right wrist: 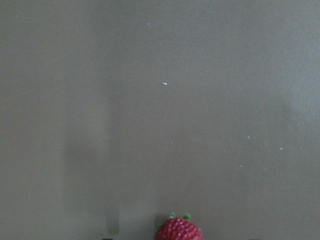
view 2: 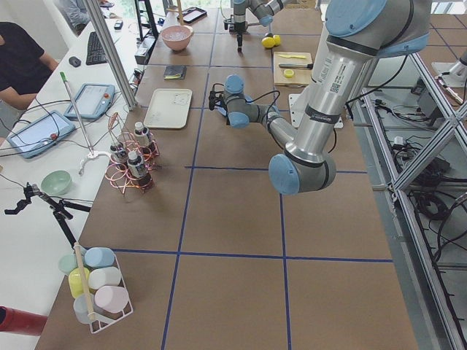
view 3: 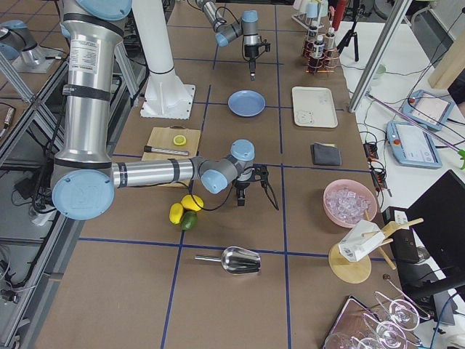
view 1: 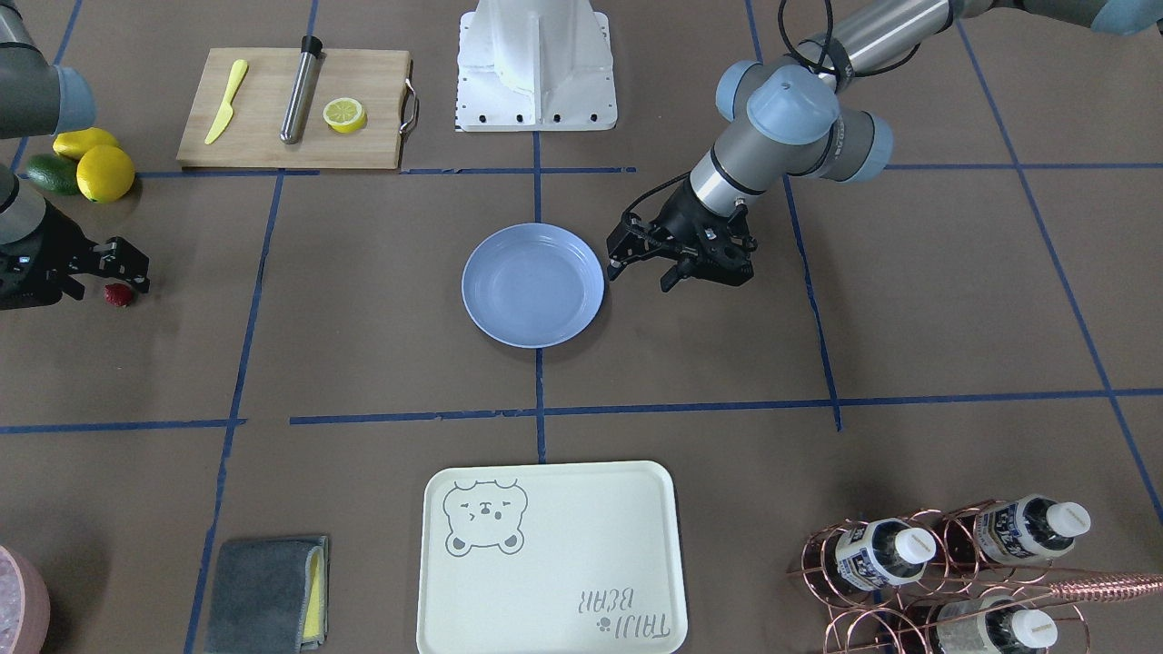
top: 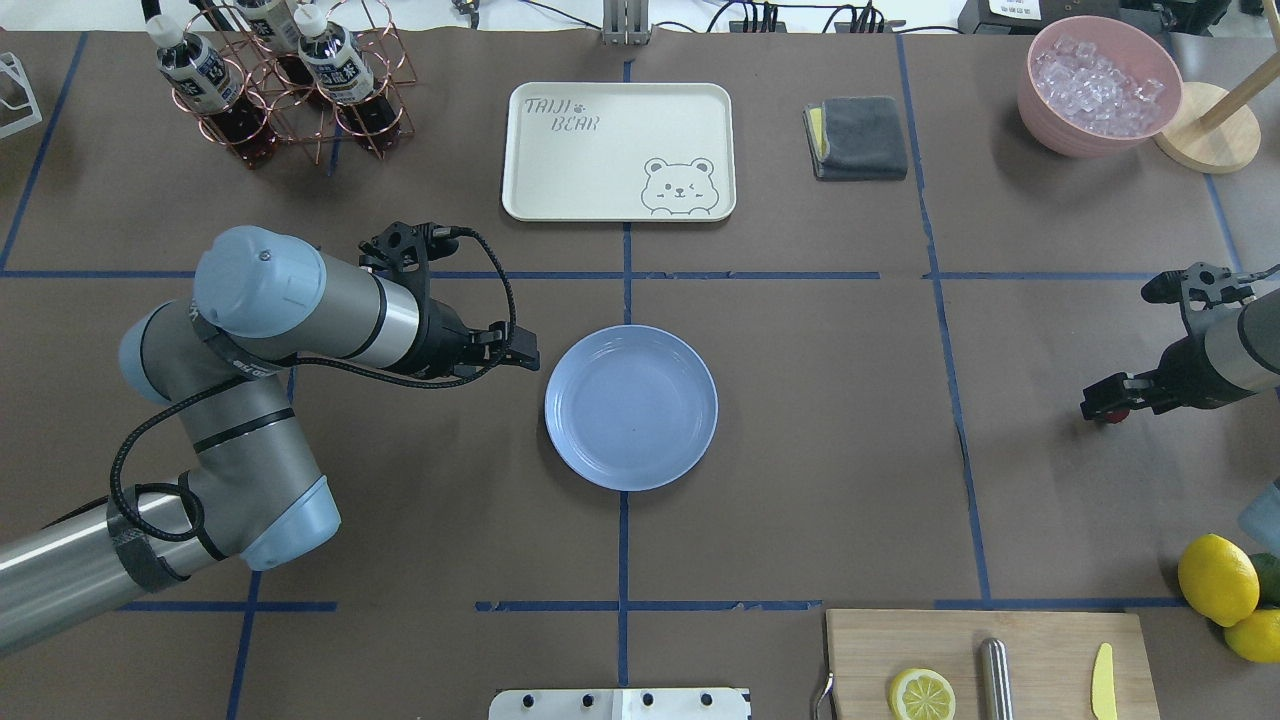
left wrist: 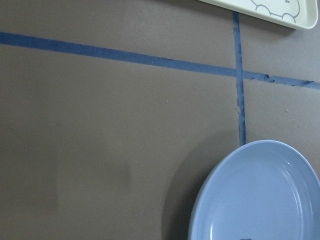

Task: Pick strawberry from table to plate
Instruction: 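Grasp the red strawberry with the right gripper while the left gripper releases the plate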

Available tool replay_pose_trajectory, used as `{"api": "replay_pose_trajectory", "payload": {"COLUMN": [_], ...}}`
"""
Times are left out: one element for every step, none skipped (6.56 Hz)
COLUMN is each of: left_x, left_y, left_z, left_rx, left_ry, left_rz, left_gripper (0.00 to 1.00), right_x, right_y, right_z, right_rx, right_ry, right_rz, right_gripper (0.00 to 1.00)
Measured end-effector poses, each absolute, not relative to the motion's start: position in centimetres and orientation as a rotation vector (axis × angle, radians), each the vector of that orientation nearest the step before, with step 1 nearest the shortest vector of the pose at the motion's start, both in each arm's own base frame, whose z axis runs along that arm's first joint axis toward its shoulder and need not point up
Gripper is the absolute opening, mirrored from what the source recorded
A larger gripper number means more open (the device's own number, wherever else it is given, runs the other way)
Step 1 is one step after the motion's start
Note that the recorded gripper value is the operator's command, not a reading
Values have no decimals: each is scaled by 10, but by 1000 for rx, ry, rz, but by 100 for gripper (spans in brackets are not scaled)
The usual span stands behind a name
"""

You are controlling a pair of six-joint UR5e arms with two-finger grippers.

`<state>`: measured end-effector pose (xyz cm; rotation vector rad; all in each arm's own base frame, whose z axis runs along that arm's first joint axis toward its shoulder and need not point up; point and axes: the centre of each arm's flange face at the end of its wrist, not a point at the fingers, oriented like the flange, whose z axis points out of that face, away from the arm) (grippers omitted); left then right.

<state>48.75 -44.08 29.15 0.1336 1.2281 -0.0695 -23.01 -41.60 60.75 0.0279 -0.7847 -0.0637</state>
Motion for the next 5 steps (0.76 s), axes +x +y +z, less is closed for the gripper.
{"api": "replay_pose_trajectory", "payload": {"left_x": [487, 487, 487, 487, 487], "left_y": [-441, -441, -441, -441, -441], "left_z": [293, 294, 294, 294, 295], "left_rx": [133, 133, 134, 134, 134], "left_ry": [1225, 1224, 1224, 1224, 1223], "left_rz": [-71, -72, -72, -73, -73], "left_gripper": [88, 88, 88, 88, 88], "right_x": [-231, -233, -234, -235, -236], "right_y": [-416, -417, -418, -419, -419], "right_z": [611, 611, 611, 610, 609], "right_rx": [24, 23, 24, 25, 27], "right_ry": [-780, -779, -779, -780, -781], "right_rz": [-63, -65, -65, -66, -66], "right_gripper": [81, 60, 21, 0, 0]}}
